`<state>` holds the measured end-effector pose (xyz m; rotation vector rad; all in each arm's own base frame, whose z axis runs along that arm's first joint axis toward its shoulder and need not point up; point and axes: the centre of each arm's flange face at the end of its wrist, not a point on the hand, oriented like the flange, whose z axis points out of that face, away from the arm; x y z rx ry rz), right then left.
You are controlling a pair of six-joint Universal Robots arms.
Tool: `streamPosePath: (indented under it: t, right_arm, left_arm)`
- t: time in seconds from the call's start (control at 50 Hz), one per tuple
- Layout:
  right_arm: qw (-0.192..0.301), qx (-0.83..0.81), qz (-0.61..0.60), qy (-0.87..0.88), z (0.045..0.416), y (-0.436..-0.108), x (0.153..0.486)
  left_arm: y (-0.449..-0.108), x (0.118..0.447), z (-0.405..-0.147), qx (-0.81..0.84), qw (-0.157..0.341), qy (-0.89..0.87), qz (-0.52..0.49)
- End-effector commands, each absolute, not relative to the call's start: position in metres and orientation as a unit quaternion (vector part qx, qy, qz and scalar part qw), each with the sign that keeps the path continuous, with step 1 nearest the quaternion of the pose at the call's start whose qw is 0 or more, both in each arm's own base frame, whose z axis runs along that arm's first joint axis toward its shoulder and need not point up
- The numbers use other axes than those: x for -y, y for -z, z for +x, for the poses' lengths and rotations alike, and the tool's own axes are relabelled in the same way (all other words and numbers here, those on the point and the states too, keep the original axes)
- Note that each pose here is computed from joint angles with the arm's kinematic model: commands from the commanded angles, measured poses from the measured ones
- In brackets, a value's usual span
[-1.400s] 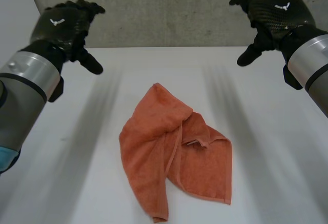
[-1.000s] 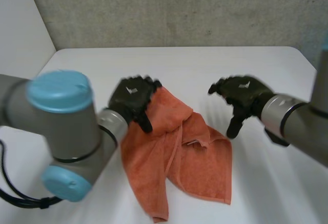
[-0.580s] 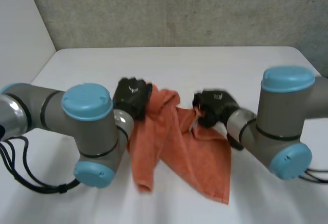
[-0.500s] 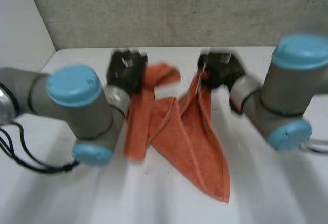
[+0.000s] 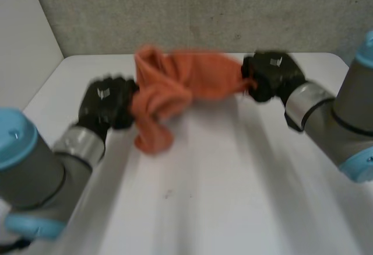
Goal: Fold the laundry
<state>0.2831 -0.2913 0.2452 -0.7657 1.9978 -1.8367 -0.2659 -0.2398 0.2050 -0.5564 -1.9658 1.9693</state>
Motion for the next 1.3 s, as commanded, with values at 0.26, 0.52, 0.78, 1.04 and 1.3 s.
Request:
streamPosePath:
  t: [0.26, 0.52, 0.78, 1.04, 1.3]
  right_arm:
    - [0.147, -0.704, -0.298, 0.627, 0.274, -0.249, 0.269]
    - [0.175, -0.642, -0.254, 0.702, 0.266, -0.309, 0.253]
    - [0.216, -0.602, -0.224, 0.735, 0.258, -0.351, 0.221]
    - [0.218, -0.580, -0.225, 0.752, 0.253, -0.366, 0.204]
    - [0.211, -0.572, -0.222, 0.761, 0.249, -0.374, 0.204]
  left_arm:
    - [-0.211, 0.211, -0.233, 0.743, 0.074, -0.623, -0.232]
    - [-0.233, 0.198, -0.294, 0.732, 0.216, -0.629, -0.150]
    - [-0.173, 0.211, -0.336, 0.774, 0.190, -0.601, -0.062]
    - [-0.152, 0.224, -0.366, 0.762, 0.235, -0.603, -0.030]
    - [-0.139, 0.250, -0.351, 0.760, 0.178, -0.625, 0.001]
